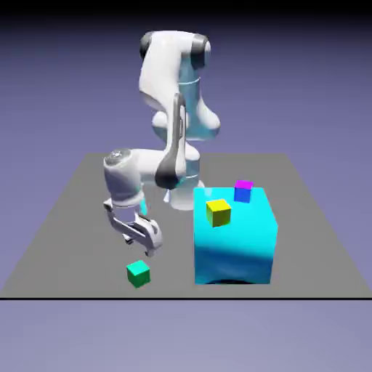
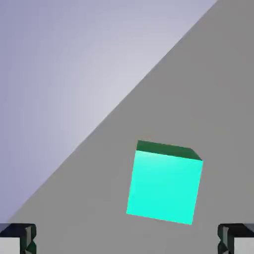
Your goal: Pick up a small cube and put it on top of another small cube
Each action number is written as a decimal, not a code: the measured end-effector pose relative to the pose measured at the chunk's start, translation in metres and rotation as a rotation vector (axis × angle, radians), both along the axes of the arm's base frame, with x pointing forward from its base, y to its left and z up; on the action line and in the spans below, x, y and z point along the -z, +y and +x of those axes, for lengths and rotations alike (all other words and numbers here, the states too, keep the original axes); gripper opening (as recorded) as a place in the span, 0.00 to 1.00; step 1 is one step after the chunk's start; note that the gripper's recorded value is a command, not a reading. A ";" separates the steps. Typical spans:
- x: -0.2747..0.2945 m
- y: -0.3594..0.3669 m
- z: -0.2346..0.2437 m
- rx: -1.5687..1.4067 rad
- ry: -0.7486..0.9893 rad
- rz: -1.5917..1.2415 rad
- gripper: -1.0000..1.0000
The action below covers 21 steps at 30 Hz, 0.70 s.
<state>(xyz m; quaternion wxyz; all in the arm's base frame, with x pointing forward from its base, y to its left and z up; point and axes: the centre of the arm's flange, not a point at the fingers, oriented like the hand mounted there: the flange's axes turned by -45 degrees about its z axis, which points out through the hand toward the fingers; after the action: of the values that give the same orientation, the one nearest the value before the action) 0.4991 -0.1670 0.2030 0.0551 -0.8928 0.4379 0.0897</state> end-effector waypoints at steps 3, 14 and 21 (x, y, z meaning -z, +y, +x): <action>0.029 -0.004 -0.001 0.032 0.034 0.013 0.50; -0.005 0.009 0.008 0.022 0.029 0.032 0.00; -0.136 0.125 0.034 -0.082 0.018 0.086 0.00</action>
<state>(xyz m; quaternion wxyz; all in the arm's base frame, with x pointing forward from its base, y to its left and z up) 0.5336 -0.0416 0.3391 0.0858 -0.9060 0.3972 0.1188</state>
